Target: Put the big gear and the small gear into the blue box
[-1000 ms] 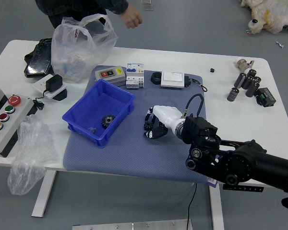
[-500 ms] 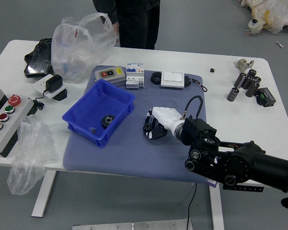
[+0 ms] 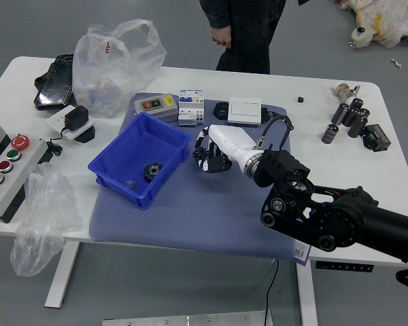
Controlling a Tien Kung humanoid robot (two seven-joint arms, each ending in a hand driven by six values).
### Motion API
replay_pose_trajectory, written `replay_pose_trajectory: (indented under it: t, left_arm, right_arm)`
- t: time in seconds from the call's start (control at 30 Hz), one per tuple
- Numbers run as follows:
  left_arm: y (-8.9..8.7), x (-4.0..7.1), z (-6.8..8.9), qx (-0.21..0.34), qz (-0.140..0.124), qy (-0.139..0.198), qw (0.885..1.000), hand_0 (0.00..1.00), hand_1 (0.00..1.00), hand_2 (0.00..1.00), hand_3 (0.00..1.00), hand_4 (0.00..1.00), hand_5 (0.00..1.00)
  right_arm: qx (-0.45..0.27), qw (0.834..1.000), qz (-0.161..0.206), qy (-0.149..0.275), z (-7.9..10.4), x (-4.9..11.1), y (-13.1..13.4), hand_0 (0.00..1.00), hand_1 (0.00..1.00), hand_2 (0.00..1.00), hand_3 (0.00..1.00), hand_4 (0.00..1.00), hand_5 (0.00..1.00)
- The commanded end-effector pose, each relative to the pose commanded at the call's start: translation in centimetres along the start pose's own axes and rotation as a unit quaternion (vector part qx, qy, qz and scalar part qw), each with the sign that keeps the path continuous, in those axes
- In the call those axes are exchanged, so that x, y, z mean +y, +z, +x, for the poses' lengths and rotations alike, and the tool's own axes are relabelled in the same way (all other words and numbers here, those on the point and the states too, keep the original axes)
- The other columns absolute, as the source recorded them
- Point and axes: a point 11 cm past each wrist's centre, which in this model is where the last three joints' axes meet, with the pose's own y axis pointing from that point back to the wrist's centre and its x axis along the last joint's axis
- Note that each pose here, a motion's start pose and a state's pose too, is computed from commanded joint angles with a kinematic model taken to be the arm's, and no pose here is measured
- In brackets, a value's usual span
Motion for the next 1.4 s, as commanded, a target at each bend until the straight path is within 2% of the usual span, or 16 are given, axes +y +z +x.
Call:
replay_pose_trajectory:
  t: [0.07,0.1,0.17,0.27,0.3,0.37,0.47,0.5,0.67,0.7,0.87,0.9,1.07,1.1,1.4]
  left_arm:
    - [0.0,0.0,0.0,-0.001,0.0,0.0,1.0,0.628,0.474,0.535,0.706,0.74,0.52]
    - [0.0,0.0,0.0,-0.001,0.0,0.0,1.0,0.628,0.475,0.535,0.707,0.74,0.522]
    - [0.1,0.0,0.0,-0.001,0.0,0.0,1.0,0.628,0.475,0.535,0.707,0.74,0.522]
    - [0.1,0.0,0.0,-0.002,0.0,0.0,1.0,0.628,0.475,0.535,0.707,0.74,0.522]
    - [0.2,0.0,0.0,-0.002,0.0,0.0,1.0,0.628,0.474,0.534,0.707,0.741,0.522]
    - [0.3,0.0,0.0,-0.002,-0.001,0.0,1.0,0.628,0.474,0.534,0.707,0.741,0.522]
    - [0.3,0.1,0.0,-0.002,-0.001,-0.001,1.0,0.628,0.474,0.534,0.707,0.741,0.522]
    - [0.3,0.0,0.0,-0.002,-0.001,-0.001,1.0,0.628,0.474,0.534,0.707,0.741,0.522]
    - [0.2,0.0,0.0,-0.002,0.001,0.0,1.0,0.628,0.474,0.534,0.707,0.741,0.522]
    - [0.2,0.0,0.1,-0.002,0.001,0.0,1.0,0.628,0.476,0.534,0.707,0.741,0.523]
    - [0.4,0.1,0.0,-0.003,-0.002,-0.001,1.0,0.628,0.476,0.534,0.707,0.741,0.523]
    - [0.4,0.1,0.0,-0.003,-0.002,-0.001,1.0,0.629,0.475,0.534,0.707,0.741,0.523]
    - [0.4,0.1,0.0,-0.003,-0.001,-0.001,1.0,0.629,0.475,0.534,0.707,0.741,0.523]
    - [0.4,0.1,0.0,-0.003,-0.001,-0.001,1.0,0.627,0.474,0.534,0.706,0.741,0.524]
    - [0.4,0.1,0.0,-0.004,-0.002,-0.001,1.0,0.629,0.475,0.534,0.708,0.74,0.521]
  right_arm:
    - [0.002,0.999,0.028,0.02,1.3,-0.4,-1.6,0.311,0.314,0.337,0.416,0.418,0.015]
    - [0.002,0.999,0.045,0.028,1.7,-0.5,-2.5,0.333,0.318,0.369,0.418,0.416,0.008]
    - [0.002,0.996,0.082,0.036,1.9,-0.6,-4.6,0.333,0.318,0.369,0.418,0.416,0.008]
    - [0.002,0.992,0.126,0.03,1.0,-0.6,-6.8,0.333,0.318,0.369,0.418,0.416,0.008]
    - [0.003,0.99,0.14,0.02,0.3,-0.6,-7.5,0.431,0.453,0.515,0.441,0.447,0.002]
    - [0.007,0.989,0.148,0.004,-0.7,-0.7,-8.0,0.431,0.453,0.515,0.441,0.447,0.002]
    - [0.009,0.989,0.147,-0.009,-1.3,-0.8,-7.9,0.431,0.453,0.515,0.441,0.447,0.002]
    - [0.009,0.989,0.145,-0.01,-1.3,-0.8,-7.8,0.505,0.569,0.606,0.457,0.408,0.002]
    - [0.009,0.991,0.135,-0.011,-1.1,-1.1,-7.2,0.505,0.569,0.606,0.457,0.408,0.002]
    - [0.009,0.991,0.133,-0.013,-1.2,-1.1,-7.1,0.607,0.695,0.709,0.651,0.422,0.091]
    - [0.012,0.992,0.121,-0.026,-2.1,-1.2,-6.6,0.607,0.695,0.709,0.651,0.422,0.091]
    - [0.014,0.992,0.119,-0.03,-2.4,-1.1,-6.4,0.654,0.751,0.78,0.758,0.55,0.143]
    - [0.014,0.993,0.114,-0.032,-2.6,-1.1,-6.1,0.654,0.751,0.78,0.758,0.55,0.143]
    - [0.014,0.993,0.113,-0.031,-2.5,-1.1,-6.1,0.666,0.758,0.794,0.816,0.562,0.14]
    - [0.009,0.994,0.11,-0.022,-2.2,-1.1,-5.8,0.666,0.758,0.798,0.842,0.566,0.129]
